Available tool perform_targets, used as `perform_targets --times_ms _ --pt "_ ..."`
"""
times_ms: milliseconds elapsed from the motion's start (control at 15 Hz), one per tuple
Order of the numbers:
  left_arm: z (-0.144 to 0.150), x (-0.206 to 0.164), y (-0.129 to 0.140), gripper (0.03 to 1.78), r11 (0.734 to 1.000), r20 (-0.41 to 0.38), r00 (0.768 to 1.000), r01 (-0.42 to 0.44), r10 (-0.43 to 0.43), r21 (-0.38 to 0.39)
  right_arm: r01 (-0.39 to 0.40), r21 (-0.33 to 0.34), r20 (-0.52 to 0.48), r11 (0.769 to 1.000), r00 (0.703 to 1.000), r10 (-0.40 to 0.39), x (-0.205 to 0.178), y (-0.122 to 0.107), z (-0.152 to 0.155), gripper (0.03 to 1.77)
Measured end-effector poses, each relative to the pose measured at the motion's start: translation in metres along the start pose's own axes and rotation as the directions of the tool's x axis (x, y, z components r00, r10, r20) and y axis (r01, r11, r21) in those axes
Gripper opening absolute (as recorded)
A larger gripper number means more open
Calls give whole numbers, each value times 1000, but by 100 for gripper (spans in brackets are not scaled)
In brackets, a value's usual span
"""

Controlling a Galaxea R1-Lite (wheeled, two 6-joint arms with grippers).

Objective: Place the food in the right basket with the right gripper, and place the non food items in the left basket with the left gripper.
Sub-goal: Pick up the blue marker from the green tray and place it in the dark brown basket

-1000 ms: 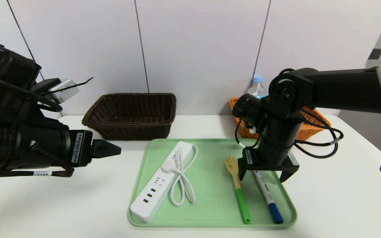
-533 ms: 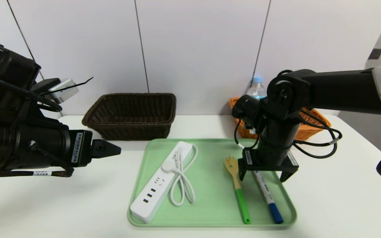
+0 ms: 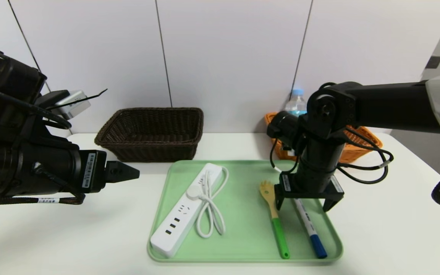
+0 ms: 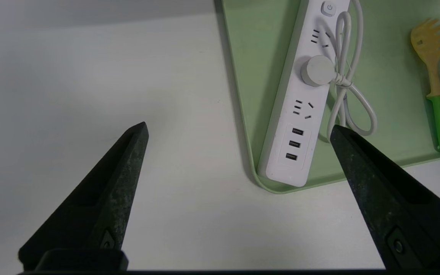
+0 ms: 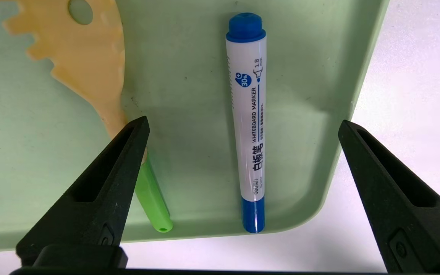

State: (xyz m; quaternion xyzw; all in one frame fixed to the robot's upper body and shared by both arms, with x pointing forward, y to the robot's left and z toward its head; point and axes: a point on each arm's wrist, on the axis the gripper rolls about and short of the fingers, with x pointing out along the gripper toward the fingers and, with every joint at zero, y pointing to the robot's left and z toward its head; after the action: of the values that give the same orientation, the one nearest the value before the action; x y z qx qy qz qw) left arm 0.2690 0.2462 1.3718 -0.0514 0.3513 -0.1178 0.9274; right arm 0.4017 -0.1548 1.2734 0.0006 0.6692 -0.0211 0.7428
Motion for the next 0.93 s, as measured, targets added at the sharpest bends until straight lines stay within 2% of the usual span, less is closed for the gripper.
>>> perform_targets --times_ms 933 --pt "0 0 0 169 1000 0 1000 0 0 0 9 6 -14 1000 1000 -9 7 -1 3 170"
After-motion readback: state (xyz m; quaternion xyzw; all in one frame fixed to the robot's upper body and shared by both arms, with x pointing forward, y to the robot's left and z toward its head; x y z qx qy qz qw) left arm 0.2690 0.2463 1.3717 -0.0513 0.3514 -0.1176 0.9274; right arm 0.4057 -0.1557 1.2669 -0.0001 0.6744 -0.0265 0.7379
